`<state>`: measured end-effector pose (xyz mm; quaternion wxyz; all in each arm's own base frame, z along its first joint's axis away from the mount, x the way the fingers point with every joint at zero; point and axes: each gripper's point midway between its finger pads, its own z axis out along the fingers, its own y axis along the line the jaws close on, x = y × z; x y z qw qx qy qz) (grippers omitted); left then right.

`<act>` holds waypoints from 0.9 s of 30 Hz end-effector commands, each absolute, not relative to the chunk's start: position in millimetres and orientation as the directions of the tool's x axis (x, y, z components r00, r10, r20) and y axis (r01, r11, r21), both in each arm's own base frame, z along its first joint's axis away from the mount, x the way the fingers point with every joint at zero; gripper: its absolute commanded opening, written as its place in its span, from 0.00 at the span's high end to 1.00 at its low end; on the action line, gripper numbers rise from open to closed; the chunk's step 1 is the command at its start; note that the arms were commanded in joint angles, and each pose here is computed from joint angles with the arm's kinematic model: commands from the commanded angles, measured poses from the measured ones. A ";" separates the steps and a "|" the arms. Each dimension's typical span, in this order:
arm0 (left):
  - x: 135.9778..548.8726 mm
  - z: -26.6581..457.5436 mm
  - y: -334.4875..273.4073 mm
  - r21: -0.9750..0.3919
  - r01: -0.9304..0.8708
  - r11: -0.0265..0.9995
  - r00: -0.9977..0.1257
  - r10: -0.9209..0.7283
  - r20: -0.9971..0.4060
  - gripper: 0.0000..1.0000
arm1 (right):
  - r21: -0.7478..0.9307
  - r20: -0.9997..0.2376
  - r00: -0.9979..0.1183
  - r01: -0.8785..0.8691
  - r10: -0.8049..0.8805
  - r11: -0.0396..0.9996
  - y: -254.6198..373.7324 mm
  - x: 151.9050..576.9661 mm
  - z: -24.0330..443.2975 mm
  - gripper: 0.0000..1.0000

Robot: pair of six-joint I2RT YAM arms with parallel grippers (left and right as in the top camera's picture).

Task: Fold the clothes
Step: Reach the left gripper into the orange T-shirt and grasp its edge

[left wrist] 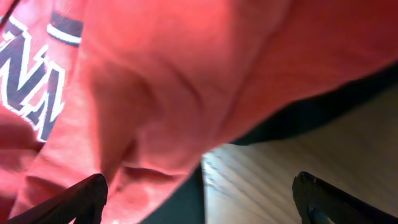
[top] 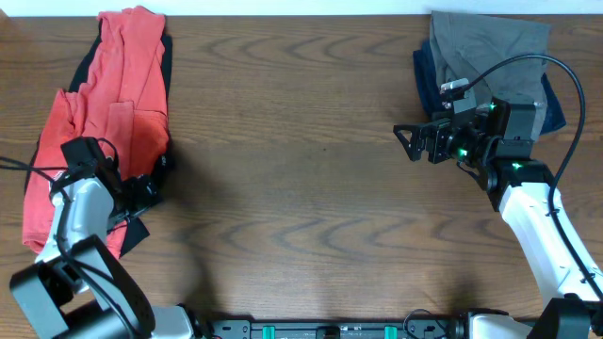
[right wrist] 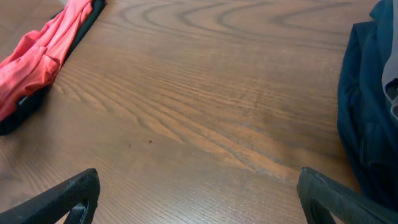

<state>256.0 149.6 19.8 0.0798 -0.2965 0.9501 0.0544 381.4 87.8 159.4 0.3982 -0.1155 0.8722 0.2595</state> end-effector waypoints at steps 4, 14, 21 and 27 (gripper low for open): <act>249.9 12.1 163.8 0.144 -0.566 0.811 -0.822 -0.545 -0.162 0.12 | 0.363 -0.768 -0.640 -0.439 -0.002 0.822 96.5 383.3 168.9 0.01; 247.1 1.2 165.4 0.162 -0.563 0.810 -0.826 -0.547 -0.135 0.36 | 0.365 -0.768 -0.641 -0.437 -0.001 0.822 96.5 383.3 168.9 0.01; 245.9 0.5 172.7 0.202 -0.565 0.800 -0.825 -0.546 -0.144 0.63 | 0.363 -0.766 -0.643 -0.434 -0.001 0.824 95.9 383.2 168.3 0.02; 250.2 1.3 175.5 0.202 -0.569 0.797 -0.822 -0.544 -0.166 0.64 | 0.360 -0.769 -0.640 -0.433 -0.001 0.827 95.3 384.1 168.6 0.01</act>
